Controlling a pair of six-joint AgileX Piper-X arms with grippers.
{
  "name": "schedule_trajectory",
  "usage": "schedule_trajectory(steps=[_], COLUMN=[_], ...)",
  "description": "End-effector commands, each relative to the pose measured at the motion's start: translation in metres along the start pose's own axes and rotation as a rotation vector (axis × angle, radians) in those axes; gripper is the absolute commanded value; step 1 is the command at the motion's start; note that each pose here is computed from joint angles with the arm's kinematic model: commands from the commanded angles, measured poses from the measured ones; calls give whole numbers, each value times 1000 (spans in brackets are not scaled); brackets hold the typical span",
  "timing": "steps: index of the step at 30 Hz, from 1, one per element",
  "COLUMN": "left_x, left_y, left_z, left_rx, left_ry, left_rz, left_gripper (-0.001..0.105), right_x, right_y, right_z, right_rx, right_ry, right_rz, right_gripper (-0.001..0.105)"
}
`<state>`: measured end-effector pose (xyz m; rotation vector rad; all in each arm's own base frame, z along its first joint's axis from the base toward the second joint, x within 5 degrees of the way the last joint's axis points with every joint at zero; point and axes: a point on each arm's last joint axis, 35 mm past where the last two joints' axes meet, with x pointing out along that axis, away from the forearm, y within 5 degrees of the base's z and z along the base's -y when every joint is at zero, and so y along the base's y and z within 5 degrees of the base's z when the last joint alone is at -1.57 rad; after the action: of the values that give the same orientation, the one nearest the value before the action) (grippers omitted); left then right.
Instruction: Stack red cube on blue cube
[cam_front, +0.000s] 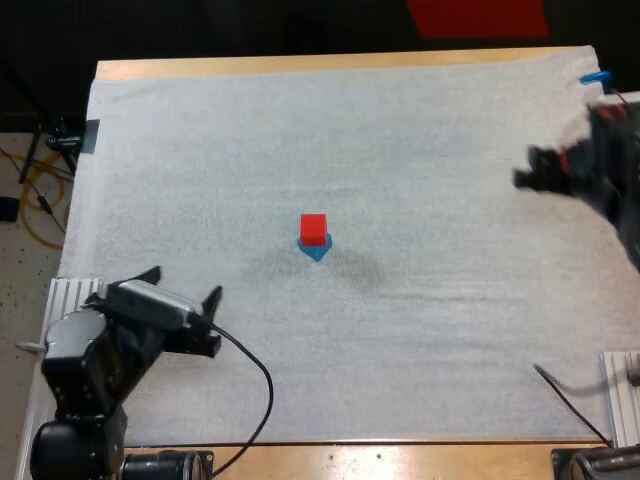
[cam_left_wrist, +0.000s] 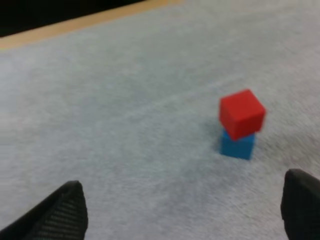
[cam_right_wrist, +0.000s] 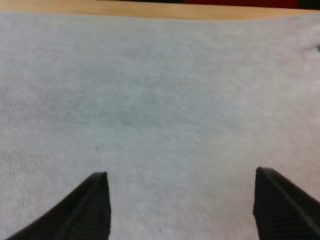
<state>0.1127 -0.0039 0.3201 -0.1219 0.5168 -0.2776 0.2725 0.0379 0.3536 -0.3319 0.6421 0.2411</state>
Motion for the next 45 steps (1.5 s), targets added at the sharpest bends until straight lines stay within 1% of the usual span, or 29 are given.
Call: schedule_trajectory(steps=[1, 2, 4, 6, 8, 10, 11, 14, 16, 17, 18, 23, 25, 26, 27, 30, 32, 36, 38, 43, 45], left_x=[-7, -8, -15, -22, -30, -44, -47, -67, -83, -86, -94, -94, -100, -101, -101, -101, -99, -89, -83, -61, -54], left_y=[0, 0, -3, -6, -9, -15, -16, -24, -30, -31, -35, -34, -37, -37, -37, -37, -36, -30, -27, -18, -16], left_z=[6, 6, 7, 6, 2, -7, -9, -21, -30, -32, -38, -47, -50, -50, -50, -48, -46, -43, -44, -59, -64], left_rx=[-5, -5, 2, 6, 9, 13, 13, 38, 61, 65, 77, 42, 25, 32, 47, 55, 61, 72, 73, 43, 17], left_ry=[-38, -41, -59, -70, -80, -91, -91, -154, -216, -226, -260, -185, -145, -143, -146, -162, -180, -233, -239, -166, -143], left_rz=[29, 31, 32, 31, 31, 31, 31, 31, 30, 30, 30, 36, 38, 38, 40, 40, 47, 118, 121, 120, 119], left_gripper=[76, 76, 76, 76, 76, 76, 76, 76, 76, 76, 76, 76, 76, 76, 76, 76, 76, 76, 76, 76, 76], right_x=[-26, -31, -60, -81, -99, -121, -124, -149, -166, -168, -178, -199, -206, -207, -204, -197, -191, -174, -164, -143, -142], right_y=[1, 2, 8, 13, 17, 22, 23, 29, 34, 34, 37, 46, 50, 51, 52, 53, 53, 55, 56, 59, 59], right_z=[-10, -13, -29, -42, -55, -71, -74, -93, -106, -109, -116, -144, -157, -159, -162, -167, -168, -172, -176, -188, -188], right_rx=[-29, -34, -38, -32, -30, -29, -30, -18, -6, -6, -6, -7, -7, -7, -7, 12, 10, 15, 15, 16, 16], right_ry=[-49, -59, -115, -145, -158, -185, -192, -242, -290, -298, -335, -429, -473, -483, -477, -427, -424, -408, -378, -306, -308], right_rz=[-14, -18, -37, -46, -54, -79, -81, -96, -109, -112, -124, -153, -167, -170, -169, -167, -159, -143, -134, -112, -112], right_gripper=[59, 59, 59, 59, 59, 59, 59, 59, 59, 59, 59, 59, 59, 59, 59, 59, 59, 59, 59, 59, 59])
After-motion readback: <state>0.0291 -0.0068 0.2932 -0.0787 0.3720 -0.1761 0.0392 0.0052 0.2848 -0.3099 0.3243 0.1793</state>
